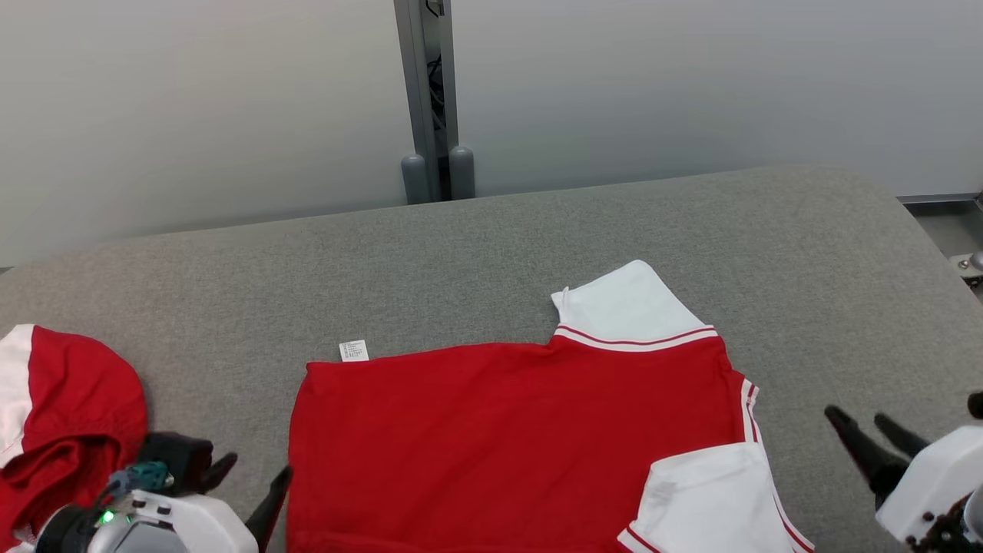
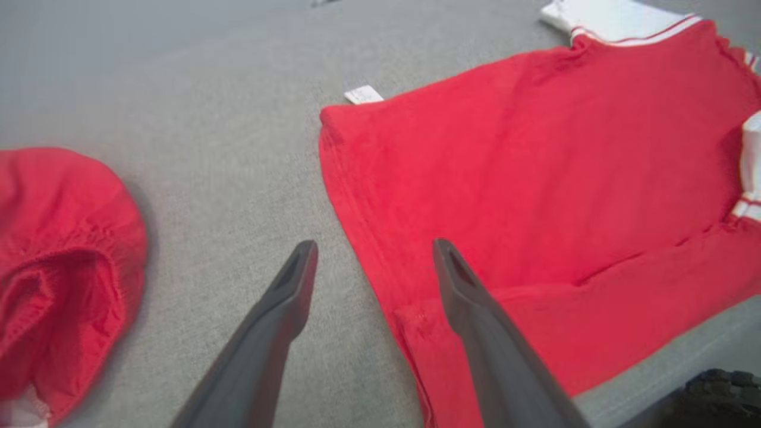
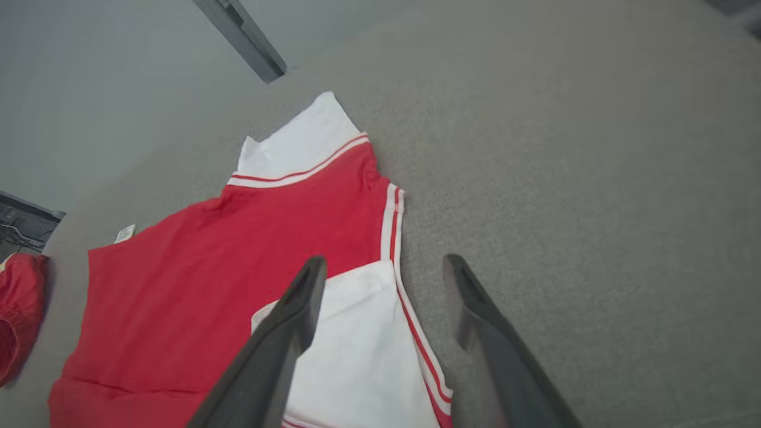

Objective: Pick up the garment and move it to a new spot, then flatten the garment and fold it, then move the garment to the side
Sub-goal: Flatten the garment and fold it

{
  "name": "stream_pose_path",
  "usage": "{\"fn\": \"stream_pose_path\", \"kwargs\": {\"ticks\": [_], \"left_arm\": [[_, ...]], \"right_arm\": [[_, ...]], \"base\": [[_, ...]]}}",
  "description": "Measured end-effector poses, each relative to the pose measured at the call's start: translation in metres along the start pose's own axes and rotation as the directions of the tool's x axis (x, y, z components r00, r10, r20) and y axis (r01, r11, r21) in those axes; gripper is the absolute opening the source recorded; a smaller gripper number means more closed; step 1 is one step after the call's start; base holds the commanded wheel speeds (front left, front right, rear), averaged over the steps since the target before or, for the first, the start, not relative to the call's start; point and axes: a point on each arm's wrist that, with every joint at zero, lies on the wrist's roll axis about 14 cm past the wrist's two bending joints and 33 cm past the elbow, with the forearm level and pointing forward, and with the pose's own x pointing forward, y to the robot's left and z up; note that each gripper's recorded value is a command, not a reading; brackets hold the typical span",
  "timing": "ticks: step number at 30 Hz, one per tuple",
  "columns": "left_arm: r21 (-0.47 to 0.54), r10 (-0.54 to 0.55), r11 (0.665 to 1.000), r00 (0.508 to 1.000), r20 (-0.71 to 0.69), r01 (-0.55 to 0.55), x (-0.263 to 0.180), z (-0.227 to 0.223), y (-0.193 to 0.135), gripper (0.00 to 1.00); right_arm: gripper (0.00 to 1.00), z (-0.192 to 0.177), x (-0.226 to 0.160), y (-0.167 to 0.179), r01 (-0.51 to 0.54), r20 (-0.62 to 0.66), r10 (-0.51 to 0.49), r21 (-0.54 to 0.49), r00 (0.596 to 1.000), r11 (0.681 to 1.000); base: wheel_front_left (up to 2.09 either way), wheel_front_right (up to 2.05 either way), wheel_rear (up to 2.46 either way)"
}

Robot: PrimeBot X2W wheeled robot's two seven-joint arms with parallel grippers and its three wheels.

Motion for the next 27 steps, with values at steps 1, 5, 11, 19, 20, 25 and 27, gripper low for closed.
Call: {"fn": "stream_pose_path", "kwargs": {"ticks": [1,5,11,19,20,25,27], "left_arm": [[-0.007,0.019,1.0,0.998,0.056,-0.018,0.001,0.012,0.004,1.0],[-0.115,0.095,0.991,0.949,0.3,-0.063,0.008,0.061,0.012,1.0],[-0.237,0.177,0.97,0.843,0.508,-0.061,0.014,0.089,0.017,1.0],[-0.323,0.204,0.946,0.793,0.574,-0.01,0.032,0.081,0.007,1.0],[-0.334,0.215,0.943,0.795,0.568,-0.017,0.034,0.078,0.007,1.0],[-0.305,0.233,0.95,0.798,0.557,-0.064,0.039,0.071,0.009,1.0],[-0.28,0.228,0.957,0.803,0.55,-0.08,0.041,0.067,0.007,1.0]], "right_arm": [[1.0,0.014,0.001,0.005,-0.009,0.057,0.011,-0.027,0.998,1.0],[1.0,0.07,0.002,0.032,-0.037,0.329,0.097,-0.184,0.939,0.982],[1.0,0.089,0.006,0.072,-0.074,0.521,0.232,-0.306,0.821,0.949],[1.0,0.079,0.026,0.091,-0.094,0.593,0.283,-0.328,0.754,0.94],[1.0,0.076,0.03,0.092,-0.102,0.589,0.28,-0.318,0.758,0.943],[1.0,0.062,0.047,0.095,-0.127,0.557,0.283,-0.303,0.781,0.944],[1.0,0.058,0.052,0.095,-0.135,0.544,0.284,-0.297,0.789,0.945]], "base": [[0.0,0.0,0.0],[0.0,0.0,0.0],[0.0,0.0,0.0],[0.0,0.0,0.0],[0.0,0.0,0.0],[0.0,0.0,0.0],[0.0,0.0,0.0]]}}
